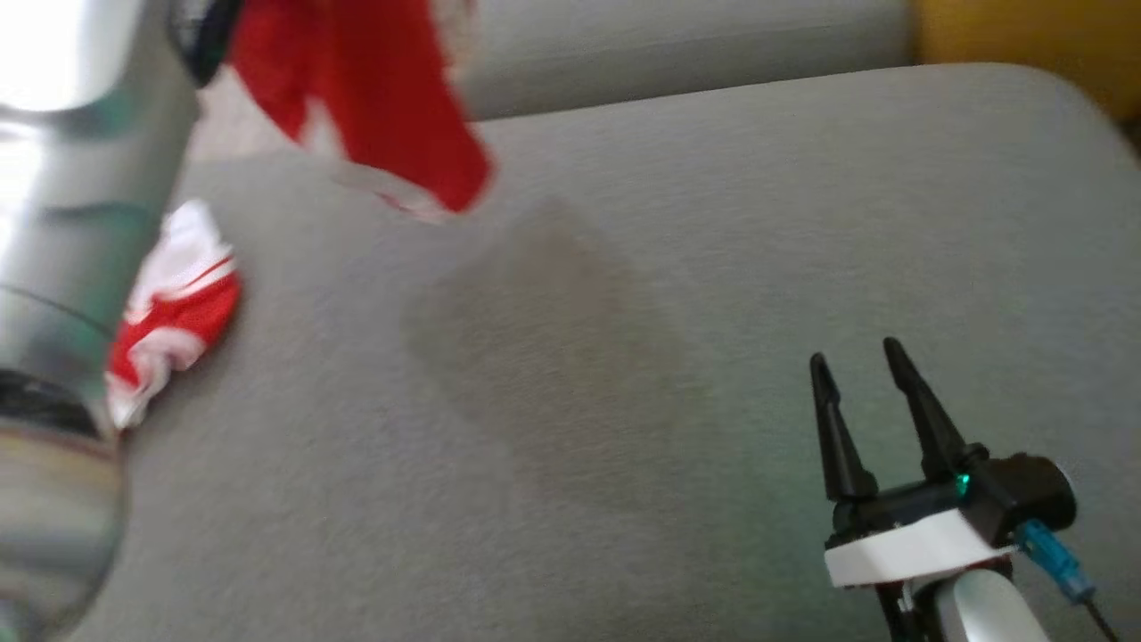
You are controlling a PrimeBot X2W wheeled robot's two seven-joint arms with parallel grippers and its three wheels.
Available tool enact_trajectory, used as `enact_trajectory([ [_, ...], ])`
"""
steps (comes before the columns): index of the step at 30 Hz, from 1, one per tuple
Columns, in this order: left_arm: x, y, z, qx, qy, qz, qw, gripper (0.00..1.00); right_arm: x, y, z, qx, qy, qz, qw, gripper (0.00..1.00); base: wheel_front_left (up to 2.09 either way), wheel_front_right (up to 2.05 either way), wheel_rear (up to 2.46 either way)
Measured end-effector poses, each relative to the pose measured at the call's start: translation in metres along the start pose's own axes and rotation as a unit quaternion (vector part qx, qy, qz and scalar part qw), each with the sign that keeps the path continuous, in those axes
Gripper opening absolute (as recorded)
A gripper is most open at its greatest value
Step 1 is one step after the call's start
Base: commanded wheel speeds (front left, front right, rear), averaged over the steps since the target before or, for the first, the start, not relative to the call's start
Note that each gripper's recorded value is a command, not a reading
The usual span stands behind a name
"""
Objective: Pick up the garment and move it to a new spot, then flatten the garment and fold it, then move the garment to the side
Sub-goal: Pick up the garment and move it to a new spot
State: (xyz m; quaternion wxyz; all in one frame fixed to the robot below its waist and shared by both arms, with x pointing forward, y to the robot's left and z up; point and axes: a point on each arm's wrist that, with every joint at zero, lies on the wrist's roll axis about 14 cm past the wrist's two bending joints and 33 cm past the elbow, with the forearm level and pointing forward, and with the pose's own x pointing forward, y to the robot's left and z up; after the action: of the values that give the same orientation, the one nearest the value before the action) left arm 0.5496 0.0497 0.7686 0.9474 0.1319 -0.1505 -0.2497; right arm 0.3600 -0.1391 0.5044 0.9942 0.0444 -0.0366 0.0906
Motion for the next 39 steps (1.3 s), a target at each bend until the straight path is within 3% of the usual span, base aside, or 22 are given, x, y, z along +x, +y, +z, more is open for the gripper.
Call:
enact_trajectory([
  [7,0.024,-0.131,0.024,-0.065,-0.05,-0.138,0.987,0.0,-0.022,-0.018,0.021,-0.003,-0.029,-0.038,0.999,1.0,0.0,0.0,0.0],
  [9,0.016,-0.163,-0.008,-0.09,-0.031,-0.167,0.981,0.0,-0.023,-0.021,0.019,-0.002,-0.026,-0.044,0.999,1.0,0.0,0.0,0.0],
  [12,-0.015,-0.206,-0.092,-0.15,0.046,-0.192,0.969,0.0,-0.021,-0.025,0.013,0.006,-0.018,-0.05,0.999,1.0,0.0,0.0,0.0],
  [15,-0.071,-0.247,-0.177,-0.216,0.145,-0.201,0.944,0.0,-0.017,-0.029,0.004,0.007,-0.004,-0.055,0.998,1.0,0.0,0.0,0.0],
  [18,-0.125,-0.277,-0.229,-0.254,0.219,-0.202,0.92,0.0,-0.011,-0.032,-0.005,0.009,0.009,-0.057,0.998,1.0,0.0,0.0,0.0],
  [19,-0.137,-0.282,-0.238,-0.267,0.232,-0.196,0.915,0.27,-0.009,-0.031,-0.008,0.01,0.013,-0.054,0.998,1.0,0.0,0.0,0.0],
  [20,-0.146,-0.284,-0.243,-0.277,0.241,-0.186,0.911,1.0,-0.006,-0.029,-0.01,0.011,0.016,-0.05,0.999,1.0,0.0,0.0,0.0],
  [23,-0.151,-0.276,-0.244,-0.293,0.239,-0.147,0.914,1.0,0.0,-0.025,-0.016,0.013,0.023,-0.041,0.999,1.0,0.0,0.0,0.0],
  [29,-0.153,-0.237,-0.204,-0.313,0.164,-0.038,0.935,1.0,0.003,-0.016,-0.012,0.011,0.016,-0.025,1.0,1.0,0.0,0.0,0.0],
  [39,-0.228,-0.144,-0.167,-0.261,0.079,0.167,0.948,1.0,-0.019,-0.001,-0.002,0.008,0.004,-0.006,1.0,1.0,0.0,0.0,0.0],
])
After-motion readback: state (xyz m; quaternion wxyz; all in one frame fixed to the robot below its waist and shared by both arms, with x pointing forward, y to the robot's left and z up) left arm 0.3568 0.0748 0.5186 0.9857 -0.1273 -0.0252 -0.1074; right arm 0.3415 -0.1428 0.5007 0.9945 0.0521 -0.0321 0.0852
